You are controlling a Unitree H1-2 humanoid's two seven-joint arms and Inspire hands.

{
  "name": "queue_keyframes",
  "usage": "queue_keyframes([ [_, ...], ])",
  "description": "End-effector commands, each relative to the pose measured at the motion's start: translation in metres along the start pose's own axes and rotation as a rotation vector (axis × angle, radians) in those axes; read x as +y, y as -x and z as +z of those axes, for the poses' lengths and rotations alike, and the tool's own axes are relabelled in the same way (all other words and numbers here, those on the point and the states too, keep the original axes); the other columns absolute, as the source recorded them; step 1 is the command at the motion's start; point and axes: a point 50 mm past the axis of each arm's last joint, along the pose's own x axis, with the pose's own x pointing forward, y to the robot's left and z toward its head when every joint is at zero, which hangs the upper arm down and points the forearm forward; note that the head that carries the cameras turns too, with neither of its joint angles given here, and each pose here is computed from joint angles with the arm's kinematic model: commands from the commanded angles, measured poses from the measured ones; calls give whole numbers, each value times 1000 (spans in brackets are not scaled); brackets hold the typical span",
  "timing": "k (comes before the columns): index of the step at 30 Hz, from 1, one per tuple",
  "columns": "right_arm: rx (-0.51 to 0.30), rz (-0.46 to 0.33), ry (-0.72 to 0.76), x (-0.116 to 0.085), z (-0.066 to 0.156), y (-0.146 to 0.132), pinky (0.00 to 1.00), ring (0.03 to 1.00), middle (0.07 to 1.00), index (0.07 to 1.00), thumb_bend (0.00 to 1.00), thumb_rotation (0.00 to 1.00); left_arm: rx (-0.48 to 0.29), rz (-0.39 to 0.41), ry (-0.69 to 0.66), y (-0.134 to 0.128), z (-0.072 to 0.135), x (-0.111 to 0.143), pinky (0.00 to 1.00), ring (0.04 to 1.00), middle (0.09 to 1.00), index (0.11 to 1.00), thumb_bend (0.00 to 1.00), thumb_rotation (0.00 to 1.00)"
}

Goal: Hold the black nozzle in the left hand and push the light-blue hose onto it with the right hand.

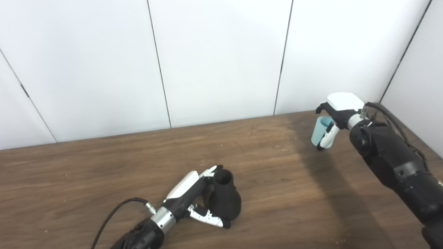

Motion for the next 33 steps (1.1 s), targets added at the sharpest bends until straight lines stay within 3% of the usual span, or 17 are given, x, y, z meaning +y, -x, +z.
queue_keyframes([
  [1, 22, -133, 28, -61, -16, -8, 762, 824, 844, 754, 981, 255, 456, -250, 48, 94, -82, -77, 1000, 992, 811, 480, 520, 65],
  [22, 6, -130, 24, -59, -12, -8, 703, 762, 777, 735, 968, 222, 453, -251, 45, 95, -82, -77, 1000, 991, 808, 480, 521, 65],
  [24, -1, -132, 27, -59, -12, -9, 624, 702, 740, 720, 961, 210, 452, -251, 45, 95, -82, -77, 1000, 991, 808, 480, 521, 65],
  [25, -5, -133, 29, -60, -11, -9, 528, 618, 675, 689, 946, 197, 452, -251, 45, 95, -82, -76, 1000, 991, 808, 480, 521, 65],
  [33, -19, -130, 29, -60, -13, -12, 407, 482, 550, 603, 900, 175, 453, -251, 50, 94, -82, -76, 1000, 991, 808, 480, 521, 65],
])
